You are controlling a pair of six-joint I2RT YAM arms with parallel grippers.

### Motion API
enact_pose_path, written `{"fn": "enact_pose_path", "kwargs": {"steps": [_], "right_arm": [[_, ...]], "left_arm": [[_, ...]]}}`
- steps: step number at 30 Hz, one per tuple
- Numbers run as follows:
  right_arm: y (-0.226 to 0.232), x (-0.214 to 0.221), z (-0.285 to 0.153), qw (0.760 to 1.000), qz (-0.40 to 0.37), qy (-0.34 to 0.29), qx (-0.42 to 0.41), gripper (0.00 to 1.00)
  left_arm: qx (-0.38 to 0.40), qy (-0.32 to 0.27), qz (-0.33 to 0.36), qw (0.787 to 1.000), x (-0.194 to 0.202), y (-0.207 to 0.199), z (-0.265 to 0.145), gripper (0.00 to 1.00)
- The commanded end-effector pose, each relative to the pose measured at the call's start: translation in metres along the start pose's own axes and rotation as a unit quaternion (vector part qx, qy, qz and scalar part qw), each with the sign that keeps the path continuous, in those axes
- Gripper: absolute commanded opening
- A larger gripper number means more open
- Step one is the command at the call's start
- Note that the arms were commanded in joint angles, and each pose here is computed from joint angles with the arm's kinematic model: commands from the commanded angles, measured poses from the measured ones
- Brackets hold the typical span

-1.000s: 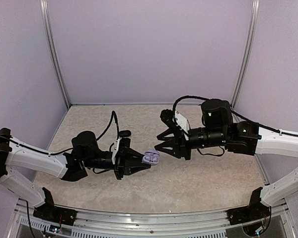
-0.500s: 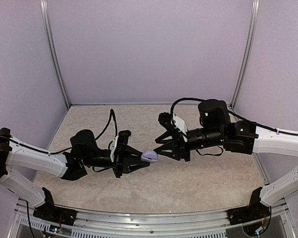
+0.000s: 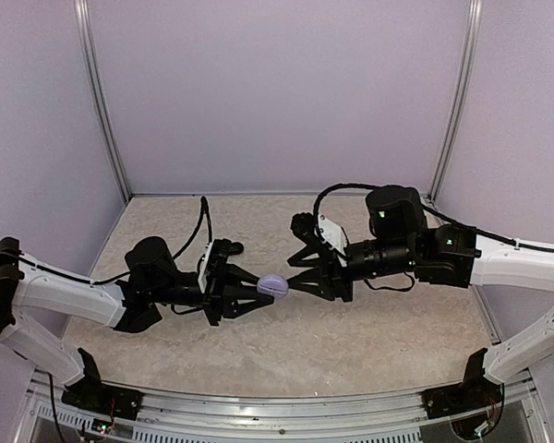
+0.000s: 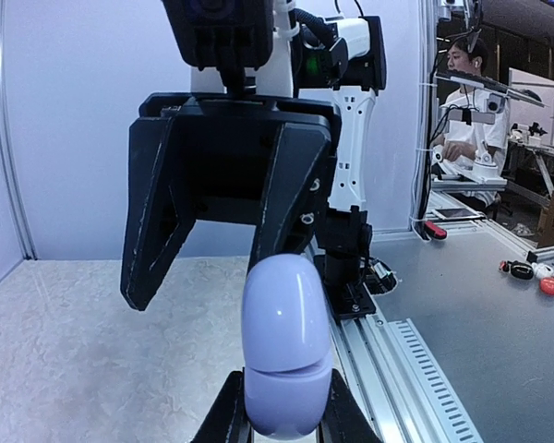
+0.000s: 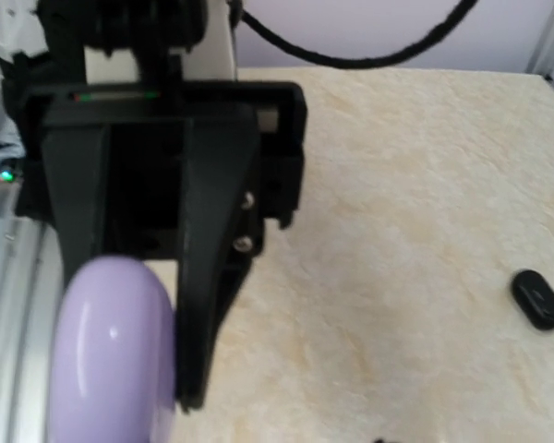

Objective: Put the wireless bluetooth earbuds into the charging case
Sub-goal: Close the charging case.

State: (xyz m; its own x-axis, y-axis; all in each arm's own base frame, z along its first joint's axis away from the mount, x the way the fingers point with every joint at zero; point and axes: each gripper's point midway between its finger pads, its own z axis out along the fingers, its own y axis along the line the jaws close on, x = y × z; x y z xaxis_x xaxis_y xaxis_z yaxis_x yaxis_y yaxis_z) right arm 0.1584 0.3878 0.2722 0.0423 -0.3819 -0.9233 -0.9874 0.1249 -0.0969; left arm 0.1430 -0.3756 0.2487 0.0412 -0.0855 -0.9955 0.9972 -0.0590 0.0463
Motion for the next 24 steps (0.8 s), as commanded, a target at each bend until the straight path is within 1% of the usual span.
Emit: {"fn": "enact_pose_path", "kwargs": {"steps": [1,5,6,8,11,14,18,20,24], "right_arm": [[0.014,-0.012,-0.009,0.999,-0.048,0.001,-0.005,0.47],[0.001,-0.004,-0.015,0.996,-0.080,0.027,0.042,0.50],[-0.001,-0.005,-0.018,0.994,-0.094,0.025,0.052,0.53],[-0.002,-0.007,-0.024,0.990,-0.122,0.017,0.072,0.63],[-0.003,-0.012,-0.031,0.982,-0.158,0.001,0.100,0.71],[-0.004,-0.013,-0.026,0.974,-0.187,0.009,0.124,0.71],[-0.005,-0.011,-0.015,0.957,-0.238,0.030,0.163,0.71],[-0.005,-0.015,-0.012,0.950,-0.255,0.026,0.179,0.71],[-0.002,-0.020,-0.010,0.946,-0.268,0.015,0.179,0.71]], "left_arm": [[-0.051,-0.021,-0.047,0.997,-0.011,0.033,-0.004,0.00],[-0.046,-0.020,-0.072,0.996,-0.011,0.035,-0.004,0.00],[-0.046,-0.020,-0.079,0.996,-0.012,0.035,-0.004,0.00],[-0.046,-0.021,-0.095,0.994,-0.013,0.036,-0.003,0.00],[-0.041,-0.034,-0.133,0.990,-0.019,0.036,-0.001,0.00],[-0.028,-0.053,-0.168,0.984,-0.026,0.033,0.003,0.00],[-0.017,-0.053,-0.201,0.978,-0.030,0.030,0.013,0.00],[-0.021,-0.049,-0.209,0.976,-0.028,0.030,0.018,0.00],[-0.016,-0.047,-0.221,0.974,-0.029,0.025,0.025,0.00]]}}
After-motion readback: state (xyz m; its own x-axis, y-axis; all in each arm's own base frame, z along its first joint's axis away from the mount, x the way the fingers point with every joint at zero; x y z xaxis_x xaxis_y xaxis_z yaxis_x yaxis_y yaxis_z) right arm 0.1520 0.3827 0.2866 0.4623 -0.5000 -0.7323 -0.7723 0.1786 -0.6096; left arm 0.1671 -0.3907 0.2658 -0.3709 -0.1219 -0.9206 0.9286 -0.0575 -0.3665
